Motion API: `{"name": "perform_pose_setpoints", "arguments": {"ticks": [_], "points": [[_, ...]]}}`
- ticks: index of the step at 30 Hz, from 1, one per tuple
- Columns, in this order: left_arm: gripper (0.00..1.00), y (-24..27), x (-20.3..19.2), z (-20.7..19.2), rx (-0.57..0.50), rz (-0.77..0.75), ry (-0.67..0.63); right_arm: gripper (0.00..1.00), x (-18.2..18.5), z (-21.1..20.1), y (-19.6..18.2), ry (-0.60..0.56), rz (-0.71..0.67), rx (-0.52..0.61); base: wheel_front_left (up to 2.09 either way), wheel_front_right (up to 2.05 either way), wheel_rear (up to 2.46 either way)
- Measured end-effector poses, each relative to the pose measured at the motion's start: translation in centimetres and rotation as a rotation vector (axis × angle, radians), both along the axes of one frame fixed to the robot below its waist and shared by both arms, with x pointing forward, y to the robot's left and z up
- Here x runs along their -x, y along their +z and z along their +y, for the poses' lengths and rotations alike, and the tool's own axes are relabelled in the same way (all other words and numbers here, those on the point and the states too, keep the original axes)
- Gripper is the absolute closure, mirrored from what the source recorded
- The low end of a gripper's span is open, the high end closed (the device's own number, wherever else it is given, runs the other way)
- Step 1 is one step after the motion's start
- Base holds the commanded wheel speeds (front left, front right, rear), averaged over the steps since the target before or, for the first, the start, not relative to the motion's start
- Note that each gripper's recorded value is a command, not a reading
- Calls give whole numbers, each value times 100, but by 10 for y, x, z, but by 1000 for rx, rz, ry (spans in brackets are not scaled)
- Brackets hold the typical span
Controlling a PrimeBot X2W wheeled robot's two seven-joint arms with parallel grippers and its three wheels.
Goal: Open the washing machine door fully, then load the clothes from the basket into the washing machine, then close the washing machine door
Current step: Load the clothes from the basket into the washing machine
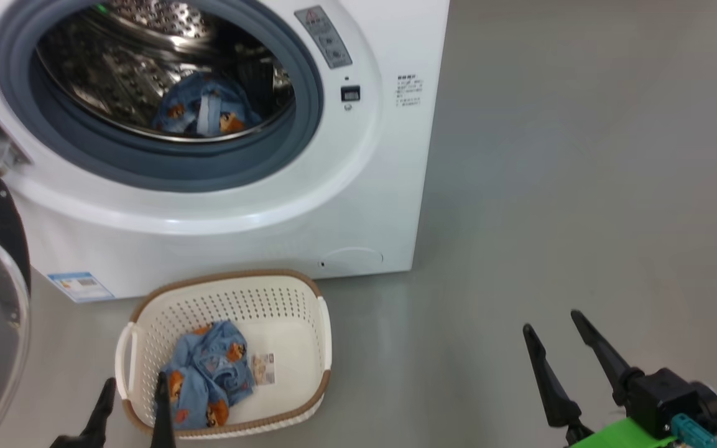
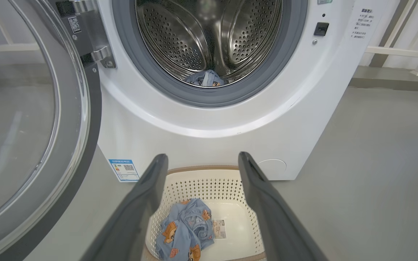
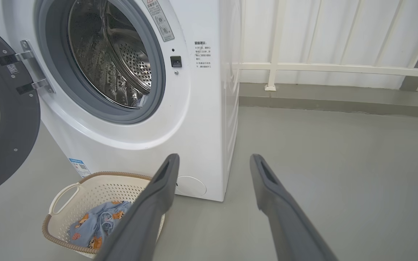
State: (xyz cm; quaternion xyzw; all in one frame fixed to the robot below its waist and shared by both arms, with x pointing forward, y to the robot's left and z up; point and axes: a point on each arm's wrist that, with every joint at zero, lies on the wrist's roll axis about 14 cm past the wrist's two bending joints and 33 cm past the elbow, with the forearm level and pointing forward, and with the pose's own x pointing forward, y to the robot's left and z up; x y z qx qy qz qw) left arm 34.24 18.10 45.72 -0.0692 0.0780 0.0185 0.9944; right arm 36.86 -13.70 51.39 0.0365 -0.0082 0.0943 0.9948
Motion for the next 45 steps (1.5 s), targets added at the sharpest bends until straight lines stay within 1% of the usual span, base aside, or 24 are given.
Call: {"name": "perform_pose_setpoints", "arguments": {"ticks": [6, 12, 15, 17, 23, 34, 41, 45], "points": [[0, -43, -26, -12, 30, 116, -46, 0, -24, 2, -3, 4, -2, -4, 0, 0, 0], [0, -89, -65, -23, 15, 235, -118, 0, -52, 5, -16, 13, 8, -1, 0, 0, 0], [0, -112, -87, -25, -35, 292, -159, 0, -67, 8, -25, 20, 5, -6, 0, 0, 0], [0, -121, -93, -24, -53, 313, -169, 0, -72, 9, -28, 24, 5, -8, 0, 0, 0], [0, -172, -120, -23, -110, 440, -204, 0, -95, 12, -56, 30, 29, -38, 0, 0, 0], [0, -247, -166, -23, -163, 597, -232, 0, -113, -5, -111, -13, 116, -55, 0, 0, 0], [0, -299, -175, -9, -211, 745, -232, 0, -115, -17, -144, -40, 190, -56, 0, 0, 0], [0, -327, -176, -11, -233, 813, -256, 0, -116, -23, -158, -56, 215, -62, 0, 0, 0]]}}
